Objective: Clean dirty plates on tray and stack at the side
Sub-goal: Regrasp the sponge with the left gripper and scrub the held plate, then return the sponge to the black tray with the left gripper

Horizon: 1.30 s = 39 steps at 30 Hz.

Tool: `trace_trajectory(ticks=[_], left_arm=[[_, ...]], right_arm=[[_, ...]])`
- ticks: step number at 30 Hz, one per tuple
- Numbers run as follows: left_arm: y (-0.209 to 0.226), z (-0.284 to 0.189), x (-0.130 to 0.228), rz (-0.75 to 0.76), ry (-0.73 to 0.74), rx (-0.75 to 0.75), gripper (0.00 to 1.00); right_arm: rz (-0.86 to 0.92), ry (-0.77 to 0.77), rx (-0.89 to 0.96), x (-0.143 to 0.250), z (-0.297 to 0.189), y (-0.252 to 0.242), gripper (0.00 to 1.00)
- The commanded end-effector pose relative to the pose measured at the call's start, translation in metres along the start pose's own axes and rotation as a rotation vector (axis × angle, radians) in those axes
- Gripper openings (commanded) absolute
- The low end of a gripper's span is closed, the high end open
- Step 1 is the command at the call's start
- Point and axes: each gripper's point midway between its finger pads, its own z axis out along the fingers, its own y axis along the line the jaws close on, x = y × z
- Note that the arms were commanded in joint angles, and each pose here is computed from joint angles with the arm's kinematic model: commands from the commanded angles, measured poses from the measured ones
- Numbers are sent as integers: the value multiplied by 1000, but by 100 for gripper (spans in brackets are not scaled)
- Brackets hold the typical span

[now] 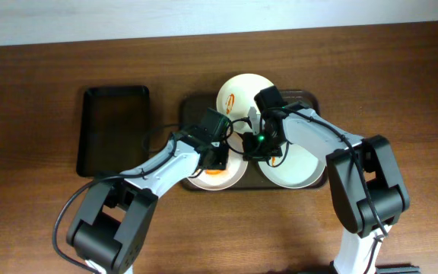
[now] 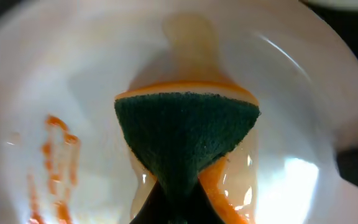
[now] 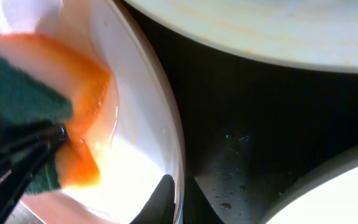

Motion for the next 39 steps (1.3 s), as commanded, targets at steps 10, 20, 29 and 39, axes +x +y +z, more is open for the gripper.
trace_trajectory(ticks=[10,20,29,39], left_arm=[[110,3,19,-2,9,-598,0],[2,-20,14,-141,188,-32,0],[48,17,58,-111,259,-250,0],[136,-27,24,23,57,-829,0]], right_arm=[[0,19,4,4,5,-4,9],[0,18,3,4,5,-4,9],[1,20,4,4,5,-4,8],[3,25,6,5,5,-4,9]])
